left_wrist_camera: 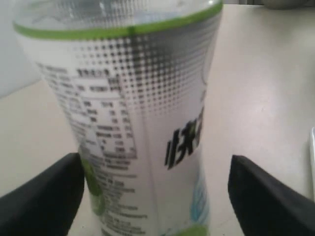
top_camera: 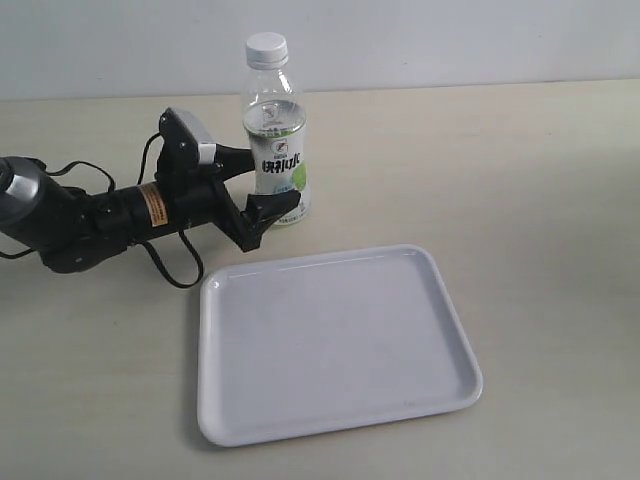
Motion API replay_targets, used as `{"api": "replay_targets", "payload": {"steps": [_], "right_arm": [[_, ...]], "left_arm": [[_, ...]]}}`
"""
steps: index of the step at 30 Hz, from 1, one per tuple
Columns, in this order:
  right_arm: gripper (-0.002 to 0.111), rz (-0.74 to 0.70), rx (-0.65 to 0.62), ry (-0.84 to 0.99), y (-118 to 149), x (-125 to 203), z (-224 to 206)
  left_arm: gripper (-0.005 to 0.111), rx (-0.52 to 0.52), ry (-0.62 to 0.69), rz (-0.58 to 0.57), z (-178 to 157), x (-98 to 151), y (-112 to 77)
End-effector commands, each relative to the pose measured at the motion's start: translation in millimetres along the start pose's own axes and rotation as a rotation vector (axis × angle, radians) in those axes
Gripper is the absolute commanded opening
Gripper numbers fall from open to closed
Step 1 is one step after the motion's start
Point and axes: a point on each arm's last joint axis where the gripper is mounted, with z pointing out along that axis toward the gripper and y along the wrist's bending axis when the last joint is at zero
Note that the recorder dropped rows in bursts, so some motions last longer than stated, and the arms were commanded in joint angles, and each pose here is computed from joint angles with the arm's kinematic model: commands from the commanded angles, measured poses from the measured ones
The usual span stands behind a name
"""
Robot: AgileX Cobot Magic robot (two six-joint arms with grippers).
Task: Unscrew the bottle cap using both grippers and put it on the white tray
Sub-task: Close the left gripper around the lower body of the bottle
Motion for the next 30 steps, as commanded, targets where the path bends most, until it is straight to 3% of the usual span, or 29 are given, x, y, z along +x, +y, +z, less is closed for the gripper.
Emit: {"api": "replay_targets", "payload": {"steps": [1,18,30], "right_arm": [[0.0,-0.003,0.004,-0.003,-0.3,1.3,-0.2],[0.0,-0.003,0.004,-0.003,-0.3,1.3,-0.2],[0.0,-0.003,0.004,-0.003,-0.3,1.3,-0.2]], "left_arm": [[0.077,-0.031,-0.023,-0.02,2.1,-3.8,1.9],[0.077,-0.023,0.016,-0.021,21.1,-10.2,-3.8],[0.077,-0.023,0.034,-0.052,27.9,8.7,-2.8]]}}
